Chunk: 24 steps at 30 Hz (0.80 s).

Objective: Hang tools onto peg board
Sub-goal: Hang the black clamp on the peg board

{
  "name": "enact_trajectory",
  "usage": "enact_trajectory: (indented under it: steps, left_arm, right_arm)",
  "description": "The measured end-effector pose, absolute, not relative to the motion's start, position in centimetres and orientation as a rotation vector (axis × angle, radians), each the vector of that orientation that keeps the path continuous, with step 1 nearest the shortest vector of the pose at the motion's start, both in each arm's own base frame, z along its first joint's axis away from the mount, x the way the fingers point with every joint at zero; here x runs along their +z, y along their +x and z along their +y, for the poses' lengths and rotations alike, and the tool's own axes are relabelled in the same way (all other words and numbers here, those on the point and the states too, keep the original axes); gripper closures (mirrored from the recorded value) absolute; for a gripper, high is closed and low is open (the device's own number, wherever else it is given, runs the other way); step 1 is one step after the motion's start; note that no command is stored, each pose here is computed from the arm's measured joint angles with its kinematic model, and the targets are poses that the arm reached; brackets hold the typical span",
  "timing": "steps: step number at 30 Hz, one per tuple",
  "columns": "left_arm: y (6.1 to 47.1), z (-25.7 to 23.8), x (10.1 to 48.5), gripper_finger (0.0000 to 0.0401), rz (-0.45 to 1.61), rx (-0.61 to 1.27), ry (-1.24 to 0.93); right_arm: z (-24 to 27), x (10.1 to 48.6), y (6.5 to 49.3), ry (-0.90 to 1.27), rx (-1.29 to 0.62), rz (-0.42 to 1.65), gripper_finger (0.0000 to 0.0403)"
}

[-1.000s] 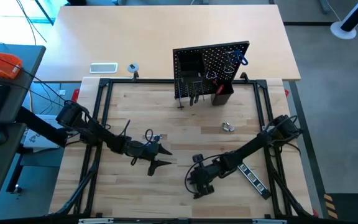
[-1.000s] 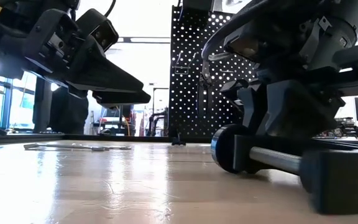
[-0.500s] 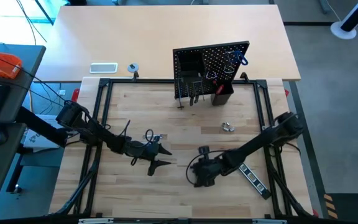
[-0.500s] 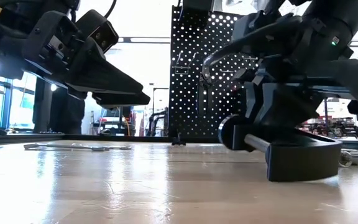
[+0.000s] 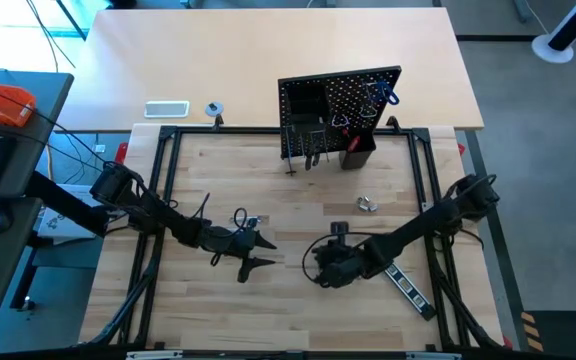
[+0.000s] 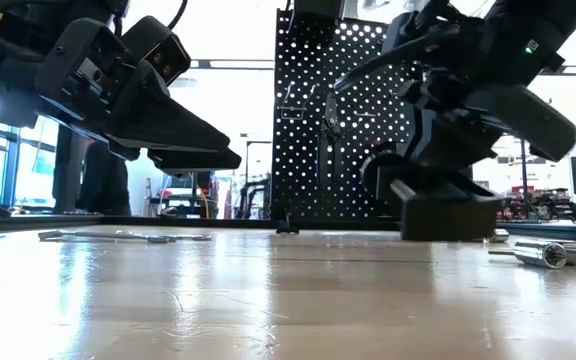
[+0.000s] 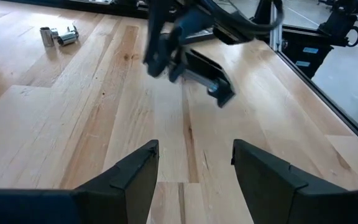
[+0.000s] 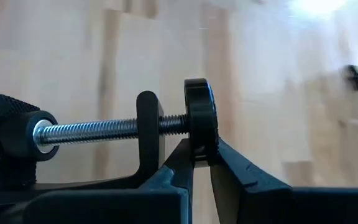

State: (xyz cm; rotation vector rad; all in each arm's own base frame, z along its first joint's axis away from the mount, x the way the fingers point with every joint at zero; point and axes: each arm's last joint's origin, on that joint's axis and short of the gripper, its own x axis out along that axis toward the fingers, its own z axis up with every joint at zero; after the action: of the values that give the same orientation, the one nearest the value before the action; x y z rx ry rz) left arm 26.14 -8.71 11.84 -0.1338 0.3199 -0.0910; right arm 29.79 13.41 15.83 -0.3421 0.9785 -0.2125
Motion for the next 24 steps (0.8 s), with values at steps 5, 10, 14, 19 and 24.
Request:
enact_trajectory:
  steps: [5, 10, 14, 19, 24]
  left_arm:
    - [26.1, -8.7, 11.8, 0.0201, 0.32, -0.088, -0.133]
    - [26.1, -8.7, 11.8, 0.0201, 0.319, -0.089, -0.131]
    - [26.1, -8.7, 11.8, 0.0201, 0.322, -0.089, -0.123]
    - [26.2, -8.5, 11.7, 0.0201, 0.331, -0.082, -0.113]
    - [26.2, -8.4, 11.6, 0.0201, 0.345, -0.079, -0.102]
  right_arm:
    - [12.8, 16.6, 29.2, -0.374, -0.327, 0.958, 0.038]
    - [12.1, 17.2, 28.4, -0.414, -0.451, 0.945, 0.038]
    - [11.0, 18.2, 27.7, -0.418, -0.545, 0.939, 0.038]
    - [9.3, 20.0, 26.6, -0.438, -0.67, 0.92, 0.038]
    - [6.9, 22.0, 25.5, -0.455, -0.782, 0.907, 0.038]
